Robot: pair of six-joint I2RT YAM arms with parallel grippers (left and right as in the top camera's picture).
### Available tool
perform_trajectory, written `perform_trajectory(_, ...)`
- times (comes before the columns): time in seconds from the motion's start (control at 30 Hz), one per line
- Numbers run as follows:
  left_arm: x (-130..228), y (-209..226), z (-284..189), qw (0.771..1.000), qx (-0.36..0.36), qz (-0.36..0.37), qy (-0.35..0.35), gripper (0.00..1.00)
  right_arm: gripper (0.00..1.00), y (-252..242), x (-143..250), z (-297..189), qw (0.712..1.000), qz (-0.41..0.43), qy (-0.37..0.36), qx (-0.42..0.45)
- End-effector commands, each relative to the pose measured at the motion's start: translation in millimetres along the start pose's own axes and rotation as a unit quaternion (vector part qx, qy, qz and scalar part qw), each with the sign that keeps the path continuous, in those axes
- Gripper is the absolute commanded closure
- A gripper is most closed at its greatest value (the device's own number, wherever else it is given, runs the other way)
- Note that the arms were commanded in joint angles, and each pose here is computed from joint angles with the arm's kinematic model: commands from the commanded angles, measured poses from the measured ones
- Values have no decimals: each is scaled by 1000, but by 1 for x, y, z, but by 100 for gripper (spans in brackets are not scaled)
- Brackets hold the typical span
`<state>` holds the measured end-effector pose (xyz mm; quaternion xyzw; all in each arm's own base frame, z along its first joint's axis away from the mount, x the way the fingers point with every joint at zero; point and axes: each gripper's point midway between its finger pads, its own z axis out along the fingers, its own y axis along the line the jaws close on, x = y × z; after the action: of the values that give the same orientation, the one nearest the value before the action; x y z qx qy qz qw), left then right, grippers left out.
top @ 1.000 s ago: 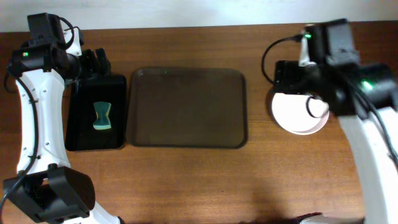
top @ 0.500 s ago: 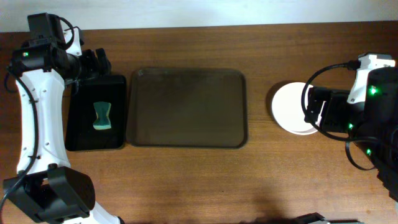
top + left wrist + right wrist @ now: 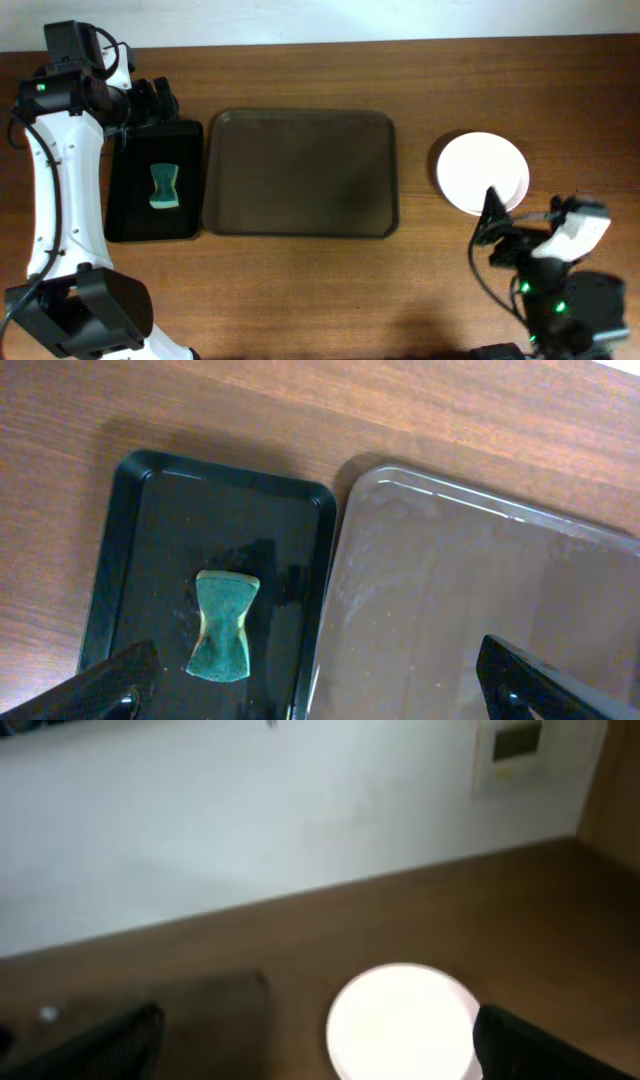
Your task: Clean dirty plates on tray and stack at the side
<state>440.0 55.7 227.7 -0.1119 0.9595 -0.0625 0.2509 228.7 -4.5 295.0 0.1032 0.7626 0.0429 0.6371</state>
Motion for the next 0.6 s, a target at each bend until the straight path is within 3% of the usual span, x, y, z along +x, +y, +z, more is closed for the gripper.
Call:
perform_trajectory(0.0, 1, 0, 1, 1000, 4, 1, 2, 1, 2, -4, 24, 6, 998, 12, -55, -15)
perform_trajectory(0.17, 1, 0, 1, 1000, 4, 1, 2, 1, 1, -6, 57, 10, 994, 20, -101, -41)
perform_trajectory(0.57, 0, 0, 1, 1000, 4, 1, 2, 1, 2, -6, 102, 33, 994, -4, -93, -56)
